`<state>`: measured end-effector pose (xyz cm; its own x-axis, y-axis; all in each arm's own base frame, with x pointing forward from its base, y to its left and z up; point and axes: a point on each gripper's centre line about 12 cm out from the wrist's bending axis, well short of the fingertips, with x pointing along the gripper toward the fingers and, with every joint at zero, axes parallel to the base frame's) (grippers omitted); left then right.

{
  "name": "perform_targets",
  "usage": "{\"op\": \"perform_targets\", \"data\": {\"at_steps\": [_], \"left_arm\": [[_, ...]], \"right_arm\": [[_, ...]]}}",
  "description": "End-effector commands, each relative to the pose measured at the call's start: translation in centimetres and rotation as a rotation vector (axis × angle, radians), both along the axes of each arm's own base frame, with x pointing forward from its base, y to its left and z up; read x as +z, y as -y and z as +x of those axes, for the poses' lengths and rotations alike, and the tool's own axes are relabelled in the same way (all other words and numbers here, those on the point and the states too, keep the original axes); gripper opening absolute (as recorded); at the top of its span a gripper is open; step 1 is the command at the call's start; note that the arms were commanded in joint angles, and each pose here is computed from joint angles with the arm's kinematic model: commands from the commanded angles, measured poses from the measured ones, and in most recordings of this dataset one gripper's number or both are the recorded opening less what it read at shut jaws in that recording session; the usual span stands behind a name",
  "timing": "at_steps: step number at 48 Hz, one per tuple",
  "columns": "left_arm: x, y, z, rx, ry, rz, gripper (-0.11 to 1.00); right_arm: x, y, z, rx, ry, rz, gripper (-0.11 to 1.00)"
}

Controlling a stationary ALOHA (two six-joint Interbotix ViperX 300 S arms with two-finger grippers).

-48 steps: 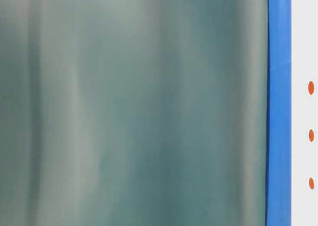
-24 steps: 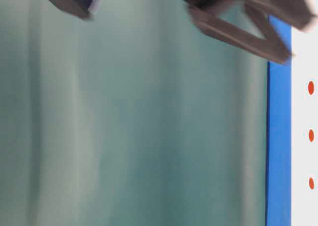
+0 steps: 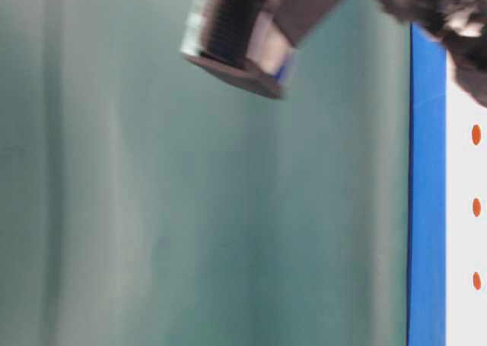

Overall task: Touch the tip of the soldering iron to the mark.
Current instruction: 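Lower the right gripper and close it on the red handle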

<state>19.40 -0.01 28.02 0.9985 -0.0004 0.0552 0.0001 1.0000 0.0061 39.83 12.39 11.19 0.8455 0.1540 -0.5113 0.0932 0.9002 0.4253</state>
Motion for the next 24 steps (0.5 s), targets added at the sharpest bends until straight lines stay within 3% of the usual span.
{"op": "perform_targets", "data": {"at_steps": [1, 18, 21, 24], "left_arm": [[0.6, 0.0, 0.1, -0.002, 0.02, 0.003, 0.02], [0.4, 0.0, 0.1, -0.002, 0.017, 0.005, 0.02], [0.5, 0.0, 0.1, -0.002, 0.015, 0.005, 0.02], [0.4, 0.0, 0.1, -0.002, 0.014, 0.005, 0.02]], "right_arm": [[0.4, -0.7, 0.9, -0.016, 0.036, 0.024, 0.91], [-2.3, -1.1, 1.1, -0.082, -0.009, 0.039, 0.87], [-2.3, -1.0, 1.1, -0.084, -0.009, 0.03, 0.81], [-2.4, -0.9, 1.0, -0.079, -0.01, 0.015, 0.68]]}}
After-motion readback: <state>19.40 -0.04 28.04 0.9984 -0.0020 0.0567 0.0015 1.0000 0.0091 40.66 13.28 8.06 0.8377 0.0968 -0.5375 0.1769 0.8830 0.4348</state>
